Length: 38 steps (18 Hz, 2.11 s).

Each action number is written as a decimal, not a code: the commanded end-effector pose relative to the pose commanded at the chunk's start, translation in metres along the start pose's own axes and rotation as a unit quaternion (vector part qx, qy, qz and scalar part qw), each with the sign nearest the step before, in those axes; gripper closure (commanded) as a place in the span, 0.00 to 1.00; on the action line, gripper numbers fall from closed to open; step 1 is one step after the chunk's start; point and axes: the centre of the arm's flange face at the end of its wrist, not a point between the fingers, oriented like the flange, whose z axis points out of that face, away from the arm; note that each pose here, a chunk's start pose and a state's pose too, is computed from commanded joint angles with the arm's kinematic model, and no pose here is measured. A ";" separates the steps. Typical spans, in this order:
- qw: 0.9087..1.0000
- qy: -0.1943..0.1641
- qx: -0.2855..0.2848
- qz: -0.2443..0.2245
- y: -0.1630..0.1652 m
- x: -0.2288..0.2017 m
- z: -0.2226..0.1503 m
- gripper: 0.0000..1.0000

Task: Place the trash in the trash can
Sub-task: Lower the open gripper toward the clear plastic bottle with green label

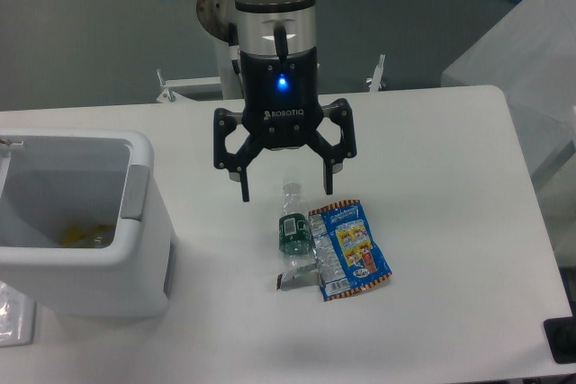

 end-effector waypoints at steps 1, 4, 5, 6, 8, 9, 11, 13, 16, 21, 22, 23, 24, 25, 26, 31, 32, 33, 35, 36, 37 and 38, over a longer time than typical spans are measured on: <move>1.000 -0.001 0.000 -0.002 0.000 -0.003 -0.001 0.00; 1.000 0.000 -0.002 -0.003 0.000 -0.003 0.001 0.00; 1.000 0.000 -0.004 -0.004 0.002 -0.003 0.004 0.00; 1.000 0.000 -0.007 -0.007 0.004 -0.003 0.007 0.00; 1.000 0.001 -0.009 -0.012 0.003 -0.004 0.010 0.00; 1.000 0.002 -0.008 -0.009 0.003 -0.004 0.010 0.00; 1.000 0.002 -0.007 -0.008 0.004 -0.006 0.013 0.00; 1.000 0.005 -0.016 -0.018 0.005 -0.020 0.030 0.00; 0.999 0.017 -0.009 -0.027 0.009 -0.028 0.052 0.00; 0.999 0.022 -0.039 -0.028 0.032 -0.032 0.093 0.00; 0.998 0.023 -0.043 -0.026 0.035 -0.033 0.097 0.00; 0.998 0.025 -0.050 -0.017 0.038 -0.034 0.105 0.00; 0.998 0.028 -0.057 -0.005 0.043 -0.034 0.112 0.00; 0.998 0.031 -0.062 0.006 0.048 -0.034 0.116 0.00; 0.997 0.034 -0.071 0.020 0.054 -0.033 0.125 0.00; 0.990 0.053 -0.111 0.065 0.090 -0.029 0.156 0.00; 0.988 0.059 -0.124 0.066 0.101 -0.027 0.167 0.00; 0.986 0.064 -0.136 0.067 0.112 -0.026 0.176 0.00; 0.982 0.074 -0.160 0.066 0.130 -0.024 0.197 0.00; 0.981 0.076 -0.166 0.064 0.135 -0.024 0.203 0.00; 0.981 0.078 -0.169 0.064 0.136 -0.023 0.206 0.00; 0.980 0.079 -0.174 0.063 0.139 -0.023 0.212 0.00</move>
